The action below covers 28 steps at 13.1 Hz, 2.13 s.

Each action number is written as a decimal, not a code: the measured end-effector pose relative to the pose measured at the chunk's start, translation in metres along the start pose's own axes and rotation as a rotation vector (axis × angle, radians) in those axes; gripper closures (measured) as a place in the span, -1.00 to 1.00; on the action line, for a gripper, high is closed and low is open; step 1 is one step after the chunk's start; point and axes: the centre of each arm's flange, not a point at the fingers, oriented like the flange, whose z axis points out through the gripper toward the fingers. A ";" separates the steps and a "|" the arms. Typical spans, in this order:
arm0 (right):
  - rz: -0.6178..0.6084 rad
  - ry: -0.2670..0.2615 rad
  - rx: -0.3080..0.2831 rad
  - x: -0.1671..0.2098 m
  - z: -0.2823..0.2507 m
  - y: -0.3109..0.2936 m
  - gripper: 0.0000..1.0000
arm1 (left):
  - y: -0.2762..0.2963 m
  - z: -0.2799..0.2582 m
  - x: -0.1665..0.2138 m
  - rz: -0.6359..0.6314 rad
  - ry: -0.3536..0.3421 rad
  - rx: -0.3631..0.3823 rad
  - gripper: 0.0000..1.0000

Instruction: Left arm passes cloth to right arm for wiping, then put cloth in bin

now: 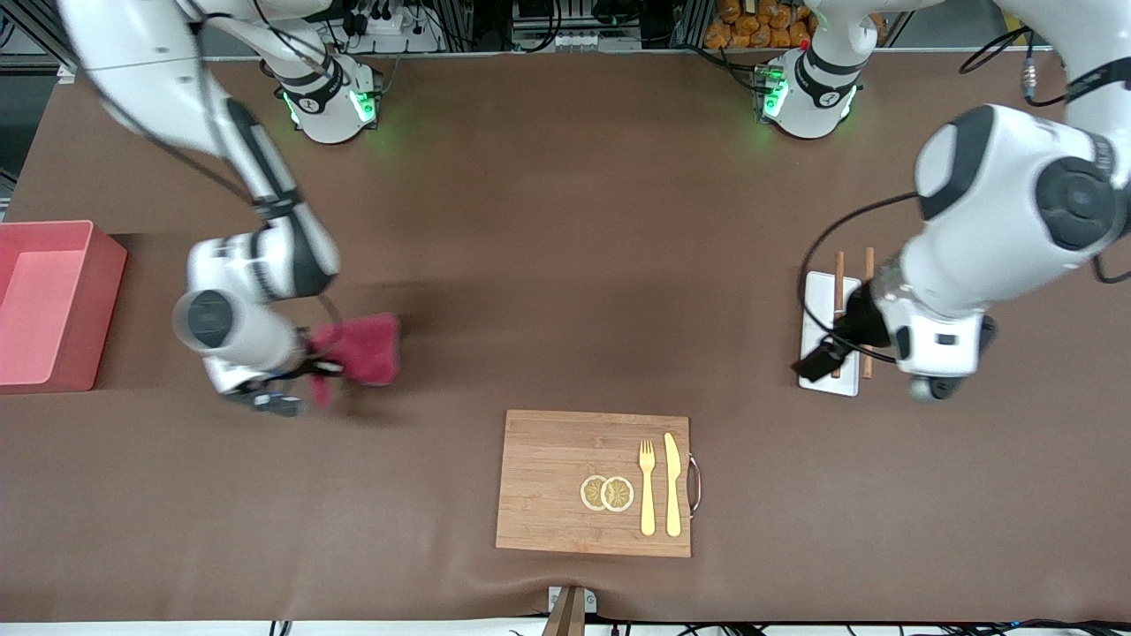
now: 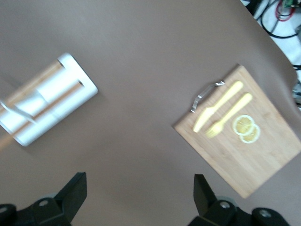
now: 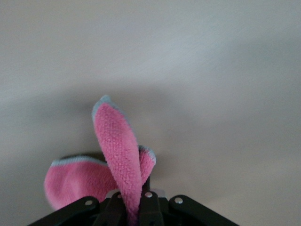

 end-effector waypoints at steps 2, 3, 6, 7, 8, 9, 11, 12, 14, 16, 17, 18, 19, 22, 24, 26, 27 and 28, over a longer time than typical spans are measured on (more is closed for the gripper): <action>-0.143 0.053 0.007 0.016 -0.006 0.096 0.90 | -0.025 -0.007 0.025 0.069 -0.008 0.017 -1.00; -0.226 0.081 0.002 0.019 -0.006 0.136 0.90 | -0.035 -0.012 0.034 0.108 -0.011 0.024 -1.00; -0.487 0.150 -0.040 0.021 -0.013 0.213 0.90 | -0.060 -0.031 0.045 0.228 -0.021 0.046 -1.00; -0.566 0.169 -0.063 0.024 -0.022 0.222 0.90 | -0.068 -0.038 0.050 0.260 -0.018 0.047 -1.00; -0.644 0.187 -0.096 0.030 -0.034 0.225 0.90 | -0.077 -0.045 0.055 0.295 -0.017 0.050 -1.00; -0.697 0.198 -0.129 0.035 -0.045 0.223 0.90 | -0.084 -0.050 0.058 0.337 -0.019 0.054 -1.00; -0.703 0.194 -0.126 0.037 -0.044 0.202 0.90 | -0.090 -0.058 0.053 0.411 -0.027 0.076 -1.00; -0.654 0.174 -0.103 0.031 -0.032 0.181 0.90 | -0.089 -0.061 0.046 0.438 -0.026 0.099 -1.00; -0.548 0.140 -0.053 0.015 -0.002 0.116 0.90 | -0.085 -0.070 0.025 0.509 -0.010 0.137 -1.00; -0.442 0.123 -0.023 -0.001 0.011 0.034 0.90 | -0.094 -0.085 0.003 0.597 -0.008 0.146 -1.00; -0.381 0.121 -0.013 -0.009 0.010 -0.008 0.90 | -0.104 -0.092 -0.007 0.637 -0.017 0.152 -1.00; -0.315 0.122 -0.003 -0.020 0.008 -0.052 0.90 | -0.114 -0.099 -0.016 0.682 -0.040 0.163 -1.00; -0.248 0.126 0.009 -0.035 0.006 -0.099 0.90 | -0.123 -0.105 -0.024 0.729 -0.068 0.174 -1.00; -0.094 0.150 0.056 -0.082 -0.013 -0.216 0.90 | -0.133 -0.118 -0.038 0.792 -0.083 0.179 -1.00; -0.036 0.121 0.076 -0.080 -0.033 -0.225 0.90 | -0.135 -0.123 -0.038 0.807 -0.051 0.225 -1.00; -0.007 0.105 0.058 -0.055 -0.074 -0.198 0.90 | -0.129 -0.133 -0.044 0.822 -0.014 0.248 -1.00; -0.024 0.101 0.047 -0.041 -0.099 -0.176 0.90 | -0.126 -0.136 -0.046 0.820 -0.008 0.243 -1.00; -0.069 0.100 0.039 -0.026 -0.124 -0.147 0.90 | -0.125 -0.136 -0.048 0.816 -0.012 0.228 -1.00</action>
